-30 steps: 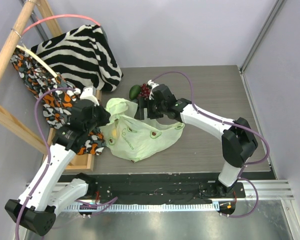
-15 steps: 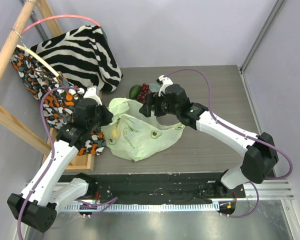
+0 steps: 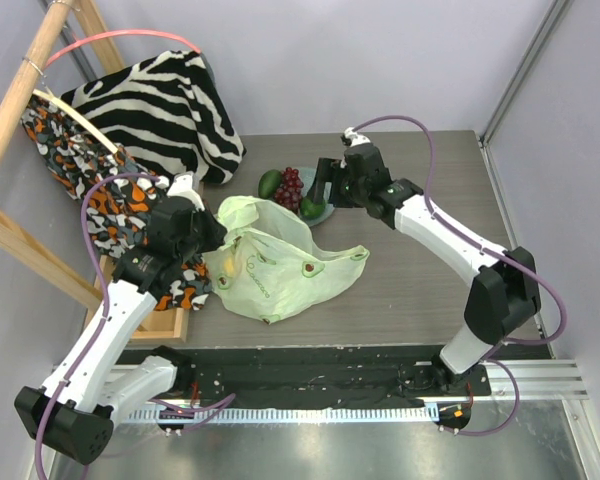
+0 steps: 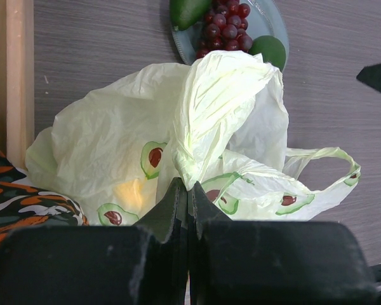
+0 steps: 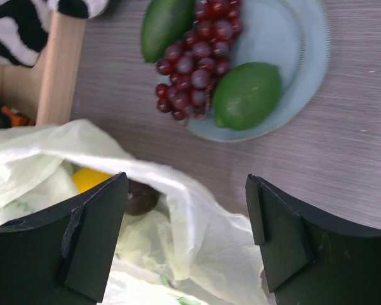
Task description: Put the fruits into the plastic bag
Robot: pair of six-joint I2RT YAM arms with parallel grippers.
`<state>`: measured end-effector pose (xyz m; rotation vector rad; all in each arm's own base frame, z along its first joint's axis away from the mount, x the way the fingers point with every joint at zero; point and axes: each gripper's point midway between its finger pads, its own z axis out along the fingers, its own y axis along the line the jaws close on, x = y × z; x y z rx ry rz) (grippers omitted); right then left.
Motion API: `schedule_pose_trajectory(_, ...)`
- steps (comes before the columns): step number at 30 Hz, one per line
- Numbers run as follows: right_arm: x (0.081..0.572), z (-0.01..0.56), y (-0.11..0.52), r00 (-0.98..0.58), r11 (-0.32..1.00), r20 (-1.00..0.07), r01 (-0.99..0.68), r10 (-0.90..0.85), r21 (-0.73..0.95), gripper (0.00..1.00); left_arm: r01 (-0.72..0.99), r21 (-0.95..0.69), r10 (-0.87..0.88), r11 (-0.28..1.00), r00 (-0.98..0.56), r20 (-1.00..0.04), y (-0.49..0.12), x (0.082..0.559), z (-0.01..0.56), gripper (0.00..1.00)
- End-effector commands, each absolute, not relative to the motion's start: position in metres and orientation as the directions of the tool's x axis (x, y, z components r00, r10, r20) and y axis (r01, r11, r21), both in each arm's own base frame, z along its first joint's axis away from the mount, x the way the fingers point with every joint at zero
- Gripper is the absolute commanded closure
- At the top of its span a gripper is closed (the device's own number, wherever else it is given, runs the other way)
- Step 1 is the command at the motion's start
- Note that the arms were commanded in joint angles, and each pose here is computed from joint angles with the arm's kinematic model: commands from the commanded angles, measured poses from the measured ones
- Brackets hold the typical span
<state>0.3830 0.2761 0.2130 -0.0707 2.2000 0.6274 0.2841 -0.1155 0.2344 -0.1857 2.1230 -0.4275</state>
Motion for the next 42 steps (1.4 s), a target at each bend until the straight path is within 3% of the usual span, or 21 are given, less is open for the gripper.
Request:
schedule_pose_trajectory(1,0.404,0.216,0.254,-0.667,0.906,-0.725,-0.180,0.174,0.383,0.17,-0.001,-0.388,-0.325,0.922,-0.547,-0.771,-0.112,0.284,0.234,1.00)
schedule_pose_trajectory(18,0.433,0.151,0.265,-0.770,0.931,-0.610,-0.061,0.186,0.360,0.17,0.011,-0.358,-0.296,0.934,-0.538,-0.789,-0.108,0.285,0.237,1.00)
schedule_pose_trajectory(42,0.471,0.121,0.293,-0.794,0.922,-0.574,-0.044,0.201,0.384,0.15,0.006,-0.327,-0.279,0.945,-0.507,-0.816,-0.101,0.285,0.239,1.00)
